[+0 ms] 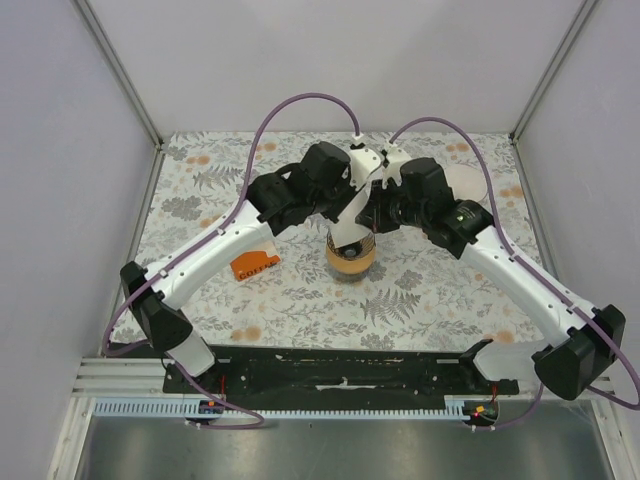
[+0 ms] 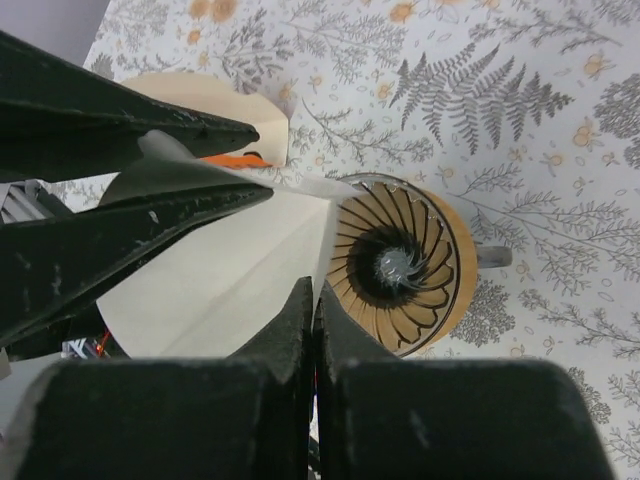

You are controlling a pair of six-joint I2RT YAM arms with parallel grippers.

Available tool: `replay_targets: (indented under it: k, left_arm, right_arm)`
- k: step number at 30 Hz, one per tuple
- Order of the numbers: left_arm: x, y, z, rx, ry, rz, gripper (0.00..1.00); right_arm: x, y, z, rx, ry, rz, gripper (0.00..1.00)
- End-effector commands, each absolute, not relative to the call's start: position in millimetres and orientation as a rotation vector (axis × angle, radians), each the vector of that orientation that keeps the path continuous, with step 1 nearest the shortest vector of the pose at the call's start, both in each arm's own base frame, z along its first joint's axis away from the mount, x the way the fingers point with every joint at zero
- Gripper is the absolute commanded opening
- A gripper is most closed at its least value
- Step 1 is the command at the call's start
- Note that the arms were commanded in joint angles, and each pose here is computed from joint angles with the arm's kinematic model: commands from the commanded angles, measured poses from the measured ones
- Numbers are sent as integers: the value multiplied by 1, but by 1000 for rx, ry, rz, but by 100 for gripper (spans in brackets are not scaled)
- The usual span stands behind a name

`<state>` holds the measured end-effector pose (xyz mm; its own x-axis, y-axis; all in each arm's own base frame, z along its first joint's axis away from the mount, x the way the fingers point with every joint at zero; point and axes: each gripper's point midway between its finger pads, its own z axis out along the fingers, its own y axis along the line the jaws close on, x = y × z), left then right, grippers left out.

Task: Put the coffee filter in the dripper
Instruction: Place the coffee filter in the coffee dripper.

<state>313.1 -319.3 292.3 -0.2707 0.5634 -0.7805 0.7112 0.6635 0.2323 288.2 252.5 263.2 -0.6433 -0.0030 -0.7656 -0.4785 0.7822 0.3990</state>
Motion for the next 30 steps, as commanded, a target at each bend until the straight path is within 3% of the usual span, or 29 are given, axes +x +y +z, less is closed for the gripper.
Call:
replay_targets:
  k: [1, 5, 16, 17, 19, 22, 28, 30]
  left_arm:
    - [295, -304, 293, 959, 2008, -295, 25]
    - [304, -292, 282, 910, 2055, -281, 2]
    - [306, -299, 250, 930, 2123, -331, 2]
    - [305, -301, 247, 933, 2129, -342, 2]
    - [305, -306, 238, 935, 2148, -362, 2]
    - [308, -311, 226, 936, 2170, -371, 2]
    - [319, -312, 214, 911, 2195, -369, 2]
    - [317, -315, 209, 925, 2206, -400, 2]
  right_arm:
    - [280, 261, 271, -403, 2180, 830, 0]
    - [279, 259, 258, -414, 2222, 818, 0]
    - [291, 233, 228, -373, 2291, 670, 0]
    - [291, 235, 228, -381, 2285, 687, 2]
    - [290, 241, 226, -400, 2280, 724, 18]
    - [293, 244, 221, -404, 2277, 729, 26]
    - [297, 240, 216, -404, 2277, 690, 27]
    - [297, 236, 213, -392, 2281, 663, 17]
